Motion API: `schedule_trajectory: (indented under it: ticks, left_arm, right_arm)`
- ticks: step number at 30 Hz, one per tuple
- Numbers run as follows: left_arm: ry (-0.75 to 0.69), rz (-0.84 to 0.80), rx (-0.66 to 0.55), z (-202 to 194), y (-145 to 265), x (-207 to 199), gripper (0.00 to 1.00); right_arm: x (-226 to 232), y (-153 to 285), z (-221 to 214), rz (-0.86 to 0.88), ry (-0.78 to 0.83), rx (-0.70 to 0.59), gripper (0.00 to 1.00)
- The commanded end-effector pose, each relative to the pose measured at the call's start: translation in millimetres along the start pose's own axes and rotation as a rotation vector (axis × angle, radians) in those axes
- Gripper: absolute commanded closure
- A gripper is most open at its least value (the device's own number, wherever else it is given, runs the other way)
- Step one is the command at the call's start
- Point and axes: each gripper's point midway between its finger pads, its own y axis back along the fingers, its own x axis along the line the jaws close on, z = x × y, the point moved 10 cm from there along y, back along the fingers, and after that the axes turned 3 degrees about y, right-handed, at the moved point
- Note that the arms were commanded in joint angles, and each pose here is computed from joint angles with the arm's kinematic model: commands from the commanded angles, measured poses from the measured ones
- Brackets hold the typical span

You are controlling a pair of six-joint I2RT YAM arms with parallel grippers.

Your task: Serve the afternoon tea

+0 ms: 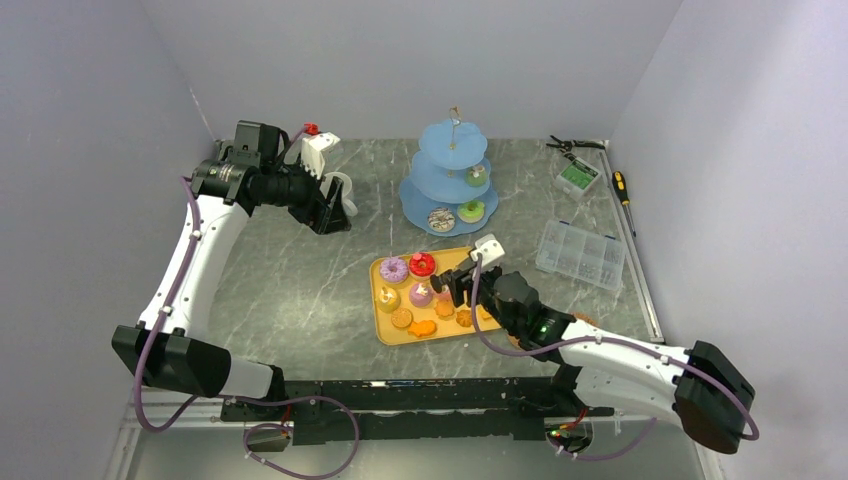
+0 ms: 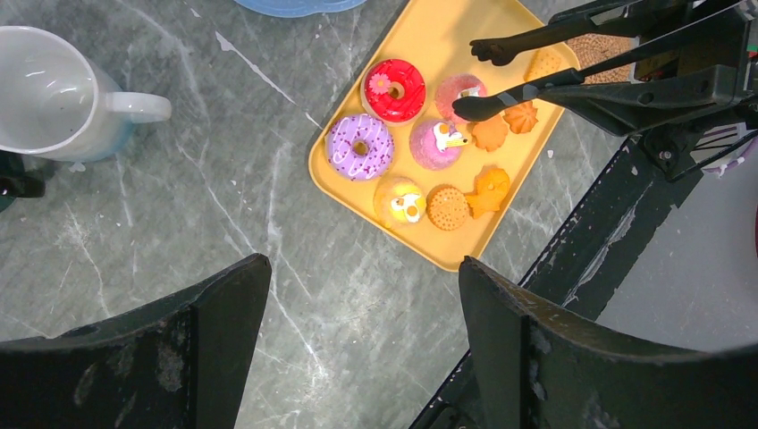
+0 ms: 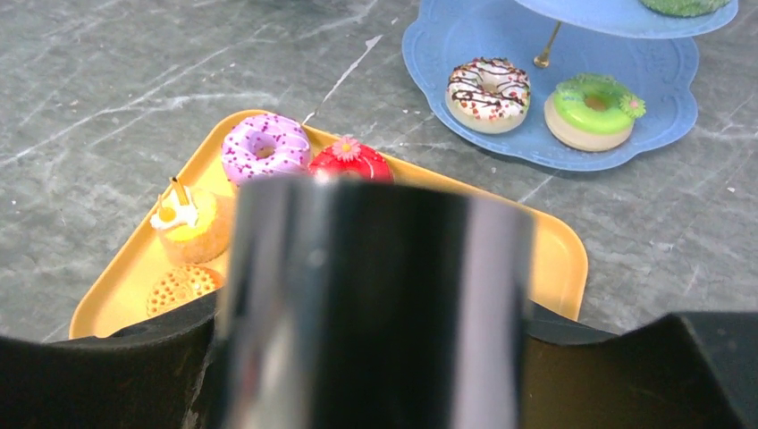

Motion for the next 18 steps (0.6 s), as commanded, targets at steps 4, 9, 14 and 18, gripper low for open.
schedule_trajectory:
  ticks: [4, 9, 14, 18]
  left_arm:
    - [-0.011, -0.013, -0.041, 7, 8, -5, 0.17]
    - [-0.014, -0.011, -0.039, 7, 8, -5, 0.17]
    - [-0.013, -0.010, -0.038, 8, 7, -4, 0.17]
    - [-0.011, -0.012, -0.041, 9, 7, -3, 0.17]
  right_arm:
    - [3, -7, -4, -0.004, -0.013, 0.015, 0.37]
    - [7, -12, -13, 0.007, -0.013, 0.053, 0.44]
    - [4, -12, -4, -0.013, -0.012, 0.021, 0.59]
    - [-2, -10, 26, -0.055, 0.015, -0.058, 0.64]
